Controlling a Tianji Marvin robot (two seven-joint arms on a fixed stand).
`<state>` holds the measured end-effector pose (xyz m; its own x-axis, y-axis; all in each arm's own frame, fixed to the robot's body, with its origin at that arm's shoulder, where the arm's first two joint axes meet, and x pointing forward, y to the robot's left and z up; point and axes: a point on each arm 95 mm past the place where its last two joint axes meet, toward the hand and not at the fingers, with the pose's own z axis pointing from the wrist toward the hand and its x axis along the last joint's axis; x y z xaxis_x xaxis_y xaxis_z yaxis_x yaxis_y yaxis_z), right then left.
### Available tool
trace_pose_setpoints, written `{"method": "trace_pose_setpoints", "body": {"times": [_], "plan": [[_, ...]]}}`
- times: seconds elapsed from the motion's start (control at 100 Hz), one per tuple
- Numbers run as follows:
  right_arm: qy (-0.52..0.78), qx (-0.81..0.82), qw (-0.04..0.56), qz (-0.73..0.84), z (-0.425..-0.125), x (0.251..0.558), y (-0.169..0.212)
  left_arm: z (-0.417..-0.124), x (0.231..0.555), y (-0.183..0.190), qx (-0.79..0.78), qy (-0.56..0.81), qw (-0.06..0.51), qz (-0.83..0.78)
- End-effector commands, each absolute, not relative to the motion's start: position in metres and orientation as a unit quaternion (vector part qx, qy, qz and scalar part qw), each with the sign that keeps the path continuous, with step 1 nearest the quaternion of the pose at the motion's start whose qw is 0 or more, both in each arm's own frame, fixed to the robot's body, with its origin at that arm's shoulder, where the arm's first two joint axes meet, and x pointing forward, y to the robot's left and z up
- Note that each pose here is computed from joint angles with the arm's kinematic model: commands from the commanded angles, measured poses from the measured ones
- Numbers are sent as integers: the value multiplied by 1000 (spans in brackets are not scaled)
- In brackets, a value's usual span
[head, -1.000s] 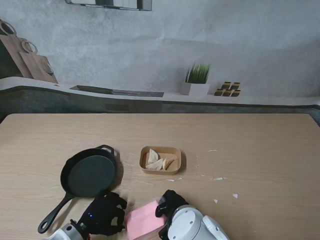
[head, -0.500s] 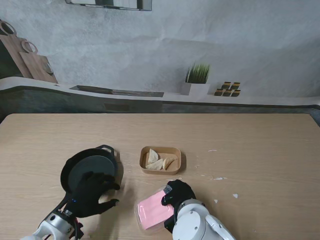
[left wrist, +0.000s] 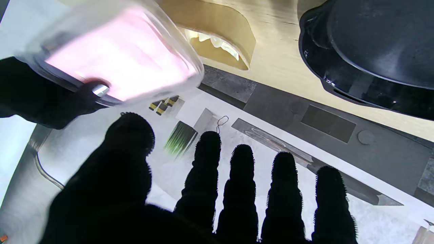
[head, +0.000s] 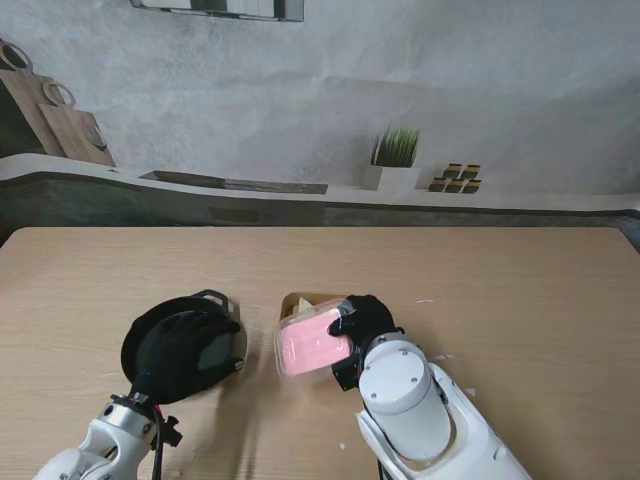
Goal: Load dumplings into a food container
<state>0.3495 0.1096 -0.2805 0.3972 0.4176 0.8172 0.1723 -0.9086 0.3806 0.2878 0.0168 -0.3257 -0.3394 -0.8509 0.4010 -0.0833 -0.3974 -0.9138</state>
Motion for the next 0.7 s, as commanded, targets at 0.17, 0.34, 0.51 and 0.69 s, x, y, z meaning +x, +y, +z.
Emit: {"method": "trace_pose_setpoints", "body": {"times": [0.17,0.34,0.51,0.69], "plan": [[154,823,130,532,-279,390,121,-333,294,14,-516,458,279,-667],[120,831,130,527,-289,412,124,-335,296,13,-526,449,277,-667],[101,841,129,516,-296,425,126,-335,298,13,-531,446,278,-665],[101,846,147,502,-306,432,128,-335,299,14,-534,444,279,-663]]}}
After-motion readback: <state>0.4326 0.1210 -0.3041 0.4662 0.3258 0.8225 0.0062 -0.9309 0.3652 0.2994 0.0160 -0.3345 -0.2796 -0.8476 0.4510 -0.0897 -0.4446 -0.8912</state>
